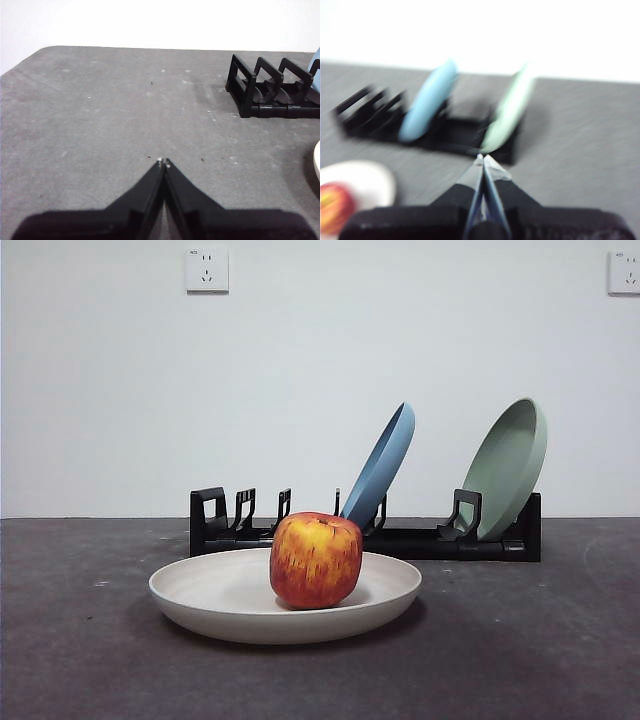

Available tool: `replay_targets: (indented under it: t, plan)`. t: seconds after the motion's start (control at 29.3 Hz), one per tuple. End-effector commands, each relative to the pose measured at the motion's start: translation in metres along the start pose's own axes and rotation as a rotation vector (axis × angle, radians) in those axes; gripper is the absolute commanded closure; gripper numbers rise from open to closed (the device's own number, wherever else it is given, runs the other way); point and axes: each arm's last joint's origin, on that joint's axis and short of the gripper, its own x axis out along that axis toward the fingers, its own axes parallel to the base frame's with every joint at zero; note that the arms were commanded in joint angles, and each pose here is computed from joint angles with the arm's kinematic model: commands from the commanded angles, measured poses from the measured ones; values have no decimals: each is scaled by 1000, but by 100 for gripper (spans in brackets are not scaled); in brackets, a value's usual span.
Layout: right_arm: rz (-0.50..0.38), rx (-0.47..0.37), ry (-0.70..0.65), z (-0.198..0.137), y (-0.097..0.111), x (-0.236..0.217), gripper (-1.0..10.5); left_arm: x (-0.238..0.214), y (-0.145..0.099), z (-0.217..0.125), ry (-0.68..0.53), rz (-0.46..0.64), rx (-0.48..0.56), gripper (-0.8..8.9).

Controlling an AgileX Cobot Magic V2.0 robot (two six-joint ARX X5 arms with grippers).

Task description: Take the yellow plate from the plate rack,put the plate on the table,take the apple from the table,put the apple in the plate

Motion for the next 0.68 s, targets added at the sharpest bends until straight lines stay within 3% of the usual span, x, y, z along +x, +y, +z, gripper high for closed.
replay_targets:
  t: [0.03,0.34,0.68]
  plan:
    - [-29,-14,-65,-24,-4,-4,962,2,1,-5,9,6,14,814]
    - [-46,-5,-74,-83,-4,8,962,2,1,-5,8,6,14,815]
    - [-22,30,-39,-111,-1,14,962,2,1,-5,7,6,14,814]
